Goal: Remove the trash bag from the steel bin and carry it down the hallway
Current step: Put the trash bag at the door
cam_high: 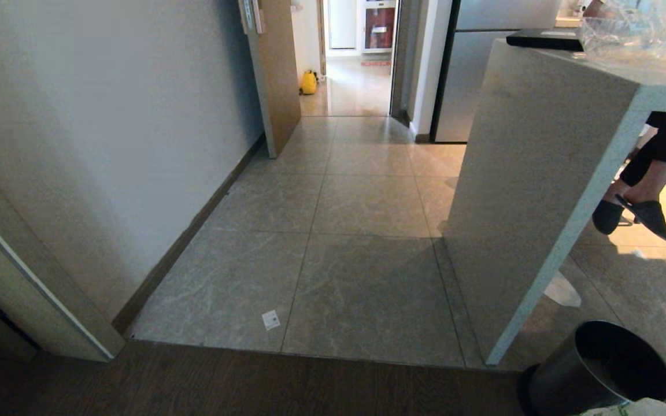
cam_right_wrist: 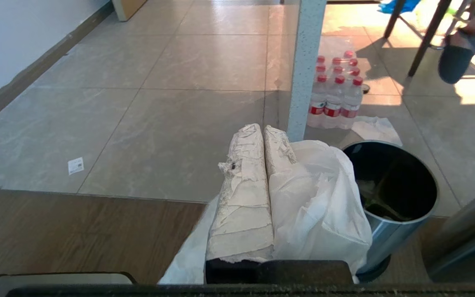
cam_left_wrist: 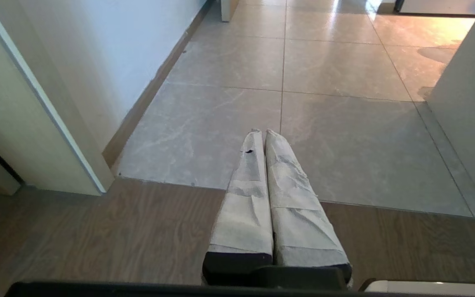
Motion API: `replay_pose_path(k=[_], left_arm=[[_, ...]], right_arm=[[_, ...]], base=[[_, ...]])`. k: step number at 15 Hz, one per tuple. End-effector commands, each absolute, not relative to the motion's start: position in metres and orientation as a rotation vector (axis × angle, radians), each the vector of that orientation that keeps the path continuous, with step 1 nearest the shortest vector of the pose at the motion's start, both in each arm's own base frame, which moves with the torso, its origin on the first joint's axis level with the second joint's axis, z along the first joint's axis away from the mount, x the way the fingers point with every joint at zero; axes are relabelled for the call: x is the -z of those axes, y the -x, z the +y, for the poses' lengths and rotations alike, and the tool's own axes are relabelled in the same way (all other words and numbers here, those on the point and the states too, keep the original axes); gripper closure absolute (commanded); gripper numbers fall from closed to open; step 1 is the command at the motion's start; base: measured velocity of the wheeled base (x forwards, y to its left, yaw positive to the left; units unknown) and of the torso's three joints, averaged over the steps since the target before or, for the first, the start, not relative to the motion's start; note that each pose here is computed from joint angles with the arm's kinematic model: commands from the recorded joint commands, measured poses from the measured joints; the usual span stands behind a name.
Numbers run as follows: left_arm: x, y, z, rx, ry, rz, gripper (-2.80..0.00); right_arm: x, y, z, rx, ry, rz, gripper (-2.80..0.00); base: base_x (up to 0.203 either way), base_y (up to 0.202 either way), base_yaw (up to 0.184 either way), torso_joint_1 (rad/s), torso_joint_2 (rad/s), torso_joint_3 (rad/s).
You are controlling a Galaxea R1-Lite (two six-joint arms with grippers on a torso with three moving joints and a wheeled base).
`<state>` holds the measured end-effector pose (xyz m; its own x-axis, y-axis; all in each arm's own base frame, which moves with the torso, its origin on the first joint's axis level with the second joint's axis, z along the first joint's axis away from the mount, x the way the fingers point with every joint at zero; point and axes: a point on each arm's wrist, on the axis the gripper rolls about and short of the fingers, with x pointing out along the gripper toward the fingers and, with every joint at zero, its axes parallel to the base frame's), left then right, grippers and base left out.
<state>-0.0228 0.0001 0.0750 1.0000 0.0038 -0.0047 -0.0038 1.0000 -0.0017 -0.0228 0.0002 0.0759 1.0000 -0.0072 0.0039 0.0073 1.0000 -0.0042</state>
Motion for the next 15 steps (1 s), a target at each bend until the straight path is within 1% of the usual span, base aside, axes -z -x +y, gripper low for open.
replay_pose_path(k=[1,9,10,15], left_arm=[[-0.0750,0.0228,0.0001,-0.005,0.002,0.005,0.00],[-0.0750,0.0228,0.0001,-0.005,0.006,0.005,0.00],[-0.0750,0.0228,0.0001,-0.005,0.007,0.005,0.00],[-0.0750,0.0228,0.0001,-0.005,0.008,0.005,0.00]], right_arm=[[-0.0760,0.0228,0.0002,0.008,0.005,-0.005,0.00],[-0.0760,0.0228,0.0002,0.008,0.006,-0.005,0.00],[-0.0760,0.0228,0.0002,0.008,0.005,-0.005,0.00],[-0.0760,0.0228,0.0002,0.008,0.005,-0.005,0.00]], base=[[0.000,0.000,0.000,0.000,0.00,0.000],[0.000,0.000,0.000,0.000,0.00,0.000],[0.091,0.000,0.000,0.002,0.00,0.002],[0.185,0.000,0.001,0.001,0.00,0.001]])
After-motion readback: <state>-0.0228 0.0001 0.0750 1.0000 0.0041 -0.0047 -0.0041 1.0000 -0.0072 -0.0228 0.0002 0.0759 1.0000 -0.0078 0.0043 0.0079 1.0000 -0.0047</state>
